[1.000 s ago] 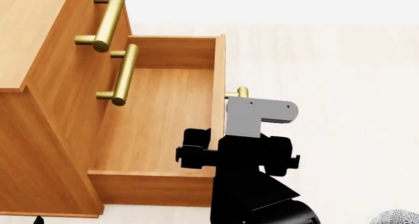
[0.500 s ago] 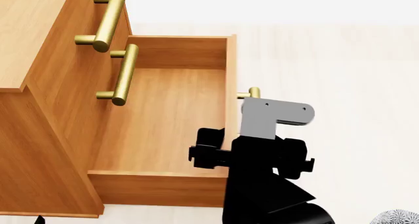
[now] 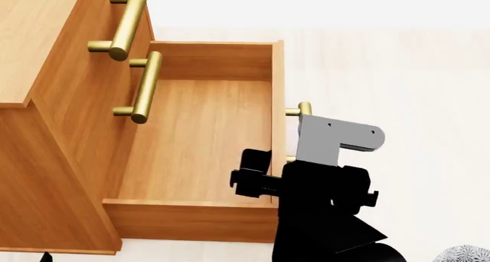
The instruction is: Put the bowl in the bottom drawer of the cabinet and close it.
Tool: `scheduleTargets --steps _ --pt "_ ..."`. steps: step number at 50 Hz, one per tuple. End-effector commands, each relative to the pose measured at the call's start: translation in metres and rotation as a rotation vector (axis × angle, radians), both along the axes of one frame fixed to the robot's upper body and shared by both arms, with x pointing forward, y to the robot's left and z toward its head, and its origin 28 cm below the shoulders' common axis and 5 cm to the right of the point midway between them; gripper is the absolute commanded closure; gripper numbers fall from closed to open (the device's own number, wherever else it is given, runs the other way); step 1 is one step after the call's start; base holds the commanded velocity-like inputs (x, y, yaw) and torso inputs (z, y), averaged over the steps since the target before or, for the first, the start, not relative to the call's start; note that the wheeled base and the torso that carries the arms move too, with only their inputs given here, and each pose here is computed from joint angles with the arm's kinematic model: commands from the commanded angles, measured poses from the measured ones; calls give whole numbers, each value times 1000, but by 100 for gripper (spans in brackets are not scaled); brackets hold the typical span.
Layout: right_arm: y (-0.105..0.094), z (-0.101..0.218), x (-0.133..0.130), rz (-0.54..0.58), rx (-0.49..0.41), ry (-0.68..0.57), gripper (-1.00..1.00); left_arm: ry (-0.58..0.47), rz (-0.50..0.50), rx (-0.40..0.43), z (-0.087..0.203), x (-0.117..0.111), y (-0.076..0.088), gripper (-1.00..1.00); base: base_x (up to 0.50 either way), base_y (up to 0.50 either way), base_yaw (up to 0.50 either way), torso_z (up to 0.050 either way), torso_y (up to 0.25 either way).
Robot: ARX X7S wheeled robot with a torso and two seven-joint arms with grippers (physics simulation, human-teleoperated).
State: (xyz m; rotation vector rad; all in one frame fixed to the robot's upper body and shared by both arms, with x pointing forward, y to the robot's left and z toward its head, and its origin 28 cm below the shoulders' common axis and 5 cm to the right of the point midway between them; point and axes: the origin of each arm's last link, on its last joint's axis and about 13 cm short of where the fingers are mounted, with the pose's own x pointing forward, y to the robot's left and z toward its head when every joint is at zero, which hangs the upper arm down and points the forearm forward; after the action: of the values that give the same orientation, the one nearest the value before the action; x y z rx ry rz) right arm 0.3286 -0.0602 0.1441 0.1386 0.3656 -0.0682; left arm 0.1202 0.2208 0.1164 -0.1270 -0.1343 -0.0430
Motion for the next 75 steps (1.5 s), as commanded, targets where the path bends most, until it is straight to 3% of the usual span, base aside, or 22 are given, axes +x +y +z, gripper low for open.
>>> scheduleTargets --steps 1,12,47,61,75 --pt "-20 1 1 -103 -60 -16 -100 1 0 0 0 0 0 -100 0 0 0 0 0" --pt "-21 5 0 -102 -56 -33 -100 1 1 1 0 0 1 -100 0 0 0 0 1" --pt "4 34 -3 13 -82 -108 -100 -5 6 -3 0 1 2 -100 0 0 0 0 1" --pt "-7 49 -17 -20 -86 -152 -100 -5 7 -1 2 0 2 -100 0 0 0 0 0" --pt "-35 43 -41 -91 -68 -174 -100 -1 4 1 0 -1 1 -100 0 0 0 0 0"
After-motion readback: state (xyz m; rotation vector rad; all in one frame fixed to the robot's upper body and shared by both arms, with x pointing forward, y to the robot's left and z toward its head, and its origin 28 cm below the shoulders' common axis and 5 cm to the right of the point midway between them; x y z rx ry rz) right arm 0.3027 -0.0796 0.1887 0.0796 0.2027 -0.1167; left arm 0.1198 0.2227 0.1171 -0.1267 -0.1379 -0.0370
